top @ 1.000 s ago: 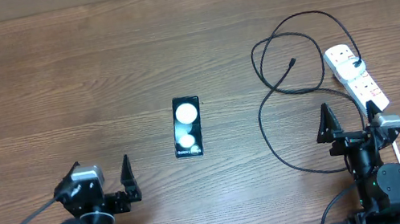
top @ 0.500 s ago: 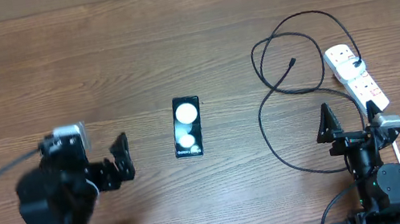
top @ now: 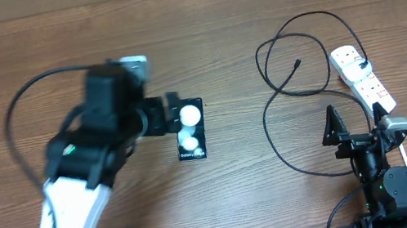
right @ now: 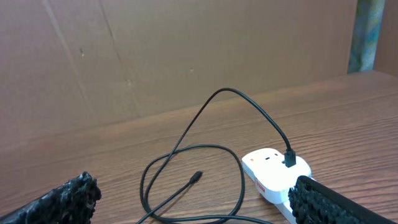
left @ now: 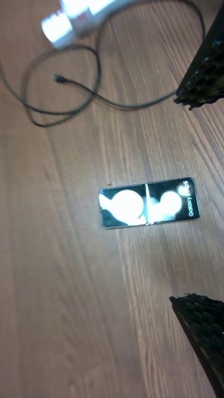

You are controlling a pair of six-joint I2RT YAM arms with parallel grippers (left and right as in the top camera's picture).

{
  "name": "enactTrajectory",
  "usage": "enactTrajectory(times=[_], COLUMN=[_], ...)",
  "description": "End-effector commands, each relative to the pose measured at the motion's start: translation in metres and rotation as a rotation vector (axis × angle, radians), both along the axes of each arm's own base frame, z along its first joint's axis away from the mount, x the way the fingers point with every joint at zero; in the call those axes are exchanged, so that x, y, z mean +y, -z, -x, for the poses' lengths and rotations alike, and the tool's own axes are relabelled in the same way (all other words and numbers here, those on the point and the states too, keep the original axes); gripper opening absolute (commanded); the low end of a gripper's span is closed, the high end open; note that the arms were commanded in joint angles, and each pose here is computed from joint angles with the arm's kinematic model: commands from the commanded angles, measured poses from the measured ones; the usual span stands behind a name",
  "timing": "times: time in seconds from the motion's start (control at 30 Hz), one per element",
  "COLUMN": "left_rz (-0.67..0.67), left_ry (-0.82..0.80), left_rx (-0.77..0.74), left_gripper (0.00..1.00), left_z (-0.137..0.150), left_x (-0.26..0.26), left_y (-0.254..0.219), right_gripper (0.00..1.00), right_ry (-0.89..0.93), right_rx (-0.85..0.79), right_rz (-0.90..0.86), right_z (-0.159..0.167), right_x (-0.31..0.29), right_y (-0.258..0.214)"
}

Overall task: Plug charger to phone and switch on socket
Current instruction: 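Move the left gripper forward over the black phone, then lower the left gripper onto the phone and align with its edges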

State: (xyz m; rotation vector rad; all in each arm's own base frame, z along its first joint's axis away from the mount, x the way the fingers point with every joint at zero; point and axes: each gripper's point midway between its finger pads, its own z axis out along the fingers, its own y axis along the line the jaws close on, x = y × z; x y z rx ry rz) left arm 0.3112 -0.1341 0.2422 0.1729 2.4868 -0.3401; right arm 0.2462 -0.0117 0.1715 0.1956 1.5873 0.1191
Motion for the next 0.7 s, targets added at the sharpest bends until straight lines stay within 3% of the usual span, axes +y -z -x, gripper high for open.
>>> enactTrajectory(times=[0.0, 0.23, 0.67], left_rz=[-0.069, -0.056, -0.241], left_ry=[-0.042, 0.015, 0.008], left_rx=[0.04, 0.196, 0.425], left_gripper=[1.0, 1.0, 1.0], left_z=[-0.009, -0.02, -0.021], left_x=[-0.01, -0.043, -0.043], left_y=[0.018, 0.074, 0.178], right_gripper=[1.0, 1.0, 1.0], right_ry=[0.001, 0.001, 0.001], right_rx=[-0.006, -0.006, -0.006], right_rz=[0.007, 0.007, 0.007], right_z=[0.0, 0.0, 0.0], right_x=[0.0, 0.0, 0.0], right_y=[0.001, 0.001, 0.001])
